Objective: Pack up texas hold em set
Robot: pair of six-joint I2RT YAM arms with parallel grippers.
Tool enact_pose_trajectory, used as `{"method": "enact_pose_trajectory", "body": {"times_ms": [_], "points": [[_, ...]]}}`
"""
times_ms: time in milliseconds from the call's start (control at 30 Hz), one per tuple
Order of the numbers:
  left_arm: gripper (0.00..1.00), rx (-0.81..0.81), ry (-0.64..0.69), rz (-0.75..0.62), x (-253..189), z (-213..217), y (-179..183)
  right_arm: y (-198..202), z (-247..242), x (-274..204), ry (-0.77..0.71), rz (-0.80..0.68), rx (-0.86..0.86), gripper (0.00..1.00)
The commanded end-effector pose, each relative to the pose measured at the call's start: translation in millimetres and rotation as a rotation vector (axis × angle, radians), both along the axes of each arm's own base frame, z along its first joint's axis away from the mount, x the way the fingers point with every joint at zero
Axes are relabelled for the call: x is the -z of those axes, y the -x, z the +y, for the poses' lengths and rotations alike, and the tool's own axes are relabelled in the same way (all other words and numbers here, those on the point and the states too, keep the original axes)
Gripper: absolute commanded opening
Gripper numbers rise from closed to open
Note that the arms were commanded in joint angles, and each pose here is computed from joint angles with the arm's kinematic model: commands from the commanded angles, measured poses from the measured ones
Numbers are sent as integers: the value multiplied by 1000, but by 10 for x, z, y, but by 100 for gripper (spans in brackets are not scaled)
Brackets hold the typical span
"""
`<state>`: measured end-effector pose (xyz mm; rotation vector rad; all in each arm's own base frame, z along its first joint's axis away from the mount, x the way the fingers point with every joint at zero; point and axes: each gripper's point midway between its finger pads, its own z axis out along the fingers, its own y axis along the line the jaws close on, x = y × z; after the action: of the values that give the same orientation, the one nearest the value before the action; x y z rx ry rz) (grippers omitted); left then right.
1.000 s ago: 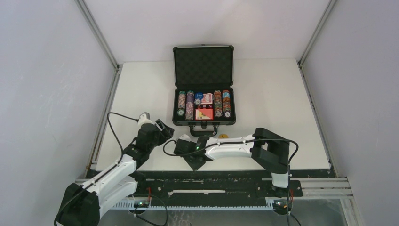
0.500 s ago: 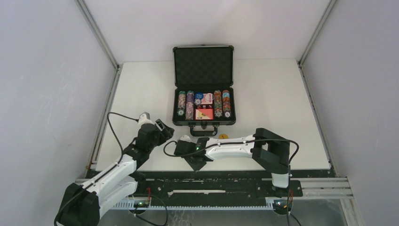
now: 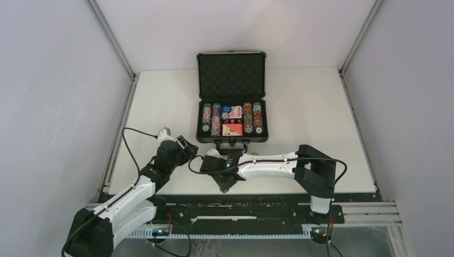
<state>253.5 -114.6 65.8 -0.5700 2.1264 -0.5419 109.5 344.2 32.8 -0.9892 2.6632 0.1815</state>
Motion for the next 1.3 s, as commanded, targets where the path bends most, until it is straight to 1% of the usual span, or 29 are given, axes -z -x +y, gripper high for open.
{"method": "enact_pose_trajectory", "body": {"times_ms": [0,167,367,500,967,1267], "points": [[70,11,2,-57,-187,-43,-92,-244,71,-188,-75,-50,34,12],[70,9,-2,-53,-174,-38,-93,-407,73,-104,-83,-34,45,12],[70,8,-6,-50,-164,-32,-93,-461,93,5,-76,-20,39,12],[70,7,-7,-49,-161,-31,-92,-408,106,97,-64,3,37,13],[70,14,5,-59,-192,-45,-84,-203,132,121,-45,9,14,12],[70,17,9,-61,-205,-56,-84,-187,98,146,-37,5,23,11]]}}
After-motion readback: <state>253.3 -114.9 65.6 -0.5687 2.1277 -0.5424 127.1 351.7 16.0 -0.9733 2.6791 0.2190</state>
